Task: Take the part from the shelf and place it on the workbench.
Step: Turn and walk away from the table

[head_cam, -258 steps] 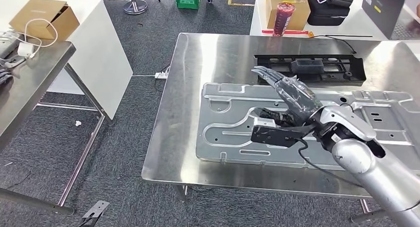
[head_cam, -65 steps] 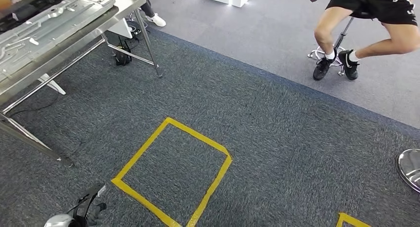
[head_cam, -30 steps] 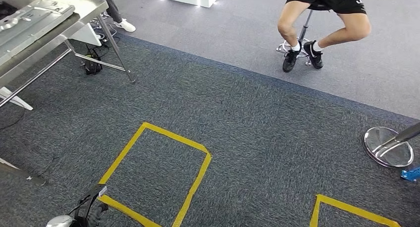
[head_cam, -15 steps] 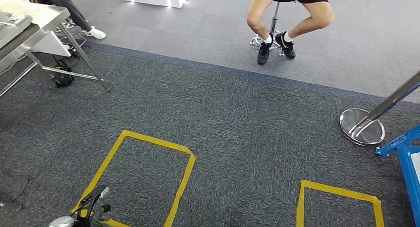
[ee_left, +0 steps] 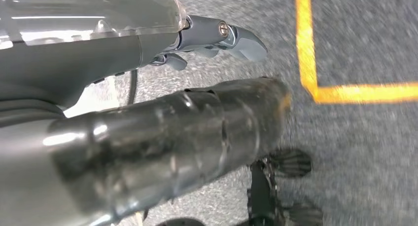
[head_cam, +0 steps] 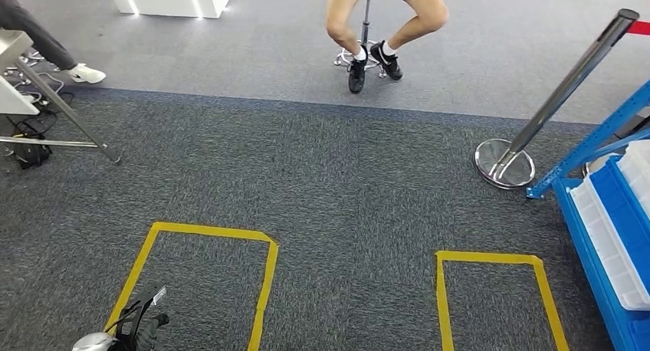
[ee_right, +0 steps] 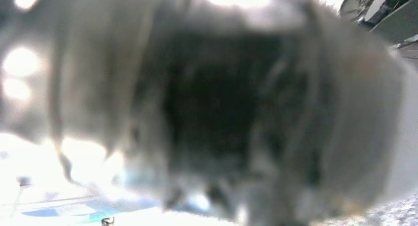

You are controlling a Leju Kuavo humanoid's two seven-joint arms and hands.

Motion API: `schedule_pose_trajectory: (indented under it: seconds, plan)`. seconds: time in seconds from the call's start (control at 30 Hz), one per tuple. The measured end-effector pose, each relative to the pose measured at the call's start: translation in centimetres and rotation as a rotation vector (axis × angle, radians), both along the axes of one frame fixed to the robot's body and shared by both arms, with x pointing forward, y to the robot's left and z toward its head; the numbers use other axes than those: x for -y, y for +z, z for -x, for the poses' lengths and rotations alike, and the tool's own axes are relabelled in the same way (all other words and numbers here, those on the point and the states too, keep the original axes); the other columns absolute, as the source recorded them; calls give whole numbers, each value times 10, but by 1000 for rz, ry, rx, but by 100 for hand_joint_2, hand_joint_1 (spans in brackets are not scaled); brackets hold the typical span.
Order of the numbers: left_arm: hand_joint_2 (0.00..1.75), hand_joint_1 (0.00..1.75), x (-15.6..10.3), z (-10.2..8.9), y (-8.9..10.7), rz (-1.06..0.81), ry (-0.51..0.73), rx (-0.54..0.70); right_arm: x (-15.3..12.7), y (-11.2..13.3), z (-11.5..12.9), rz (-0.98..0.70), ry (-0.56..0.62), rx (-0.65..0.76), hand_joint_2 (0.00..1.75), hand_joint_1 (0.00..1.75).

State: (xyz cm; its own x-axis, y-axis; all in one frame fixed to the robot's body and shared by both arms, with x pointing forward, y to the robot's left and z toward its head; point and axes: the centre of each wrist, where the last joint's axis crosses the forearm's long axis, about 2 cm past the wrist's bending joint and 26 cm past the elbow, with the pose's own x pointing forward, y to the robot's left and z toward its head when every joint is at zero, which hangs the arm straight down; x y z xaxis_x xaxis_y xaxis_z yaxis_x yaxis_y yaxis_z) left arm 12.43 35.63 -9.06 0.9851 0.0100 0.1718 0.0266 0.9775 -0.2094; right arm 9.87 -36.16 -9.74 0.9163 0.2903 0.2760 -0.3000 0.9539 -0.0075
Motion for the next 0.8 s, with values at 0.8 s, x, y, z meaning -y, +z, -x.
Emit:
schedule_pose_trajectory:
  seconds: [0.8]
  plan:
    - [0,0,36,26,-10,-37,-57,-69,7,-7,44,68,-39,-147,0,0]
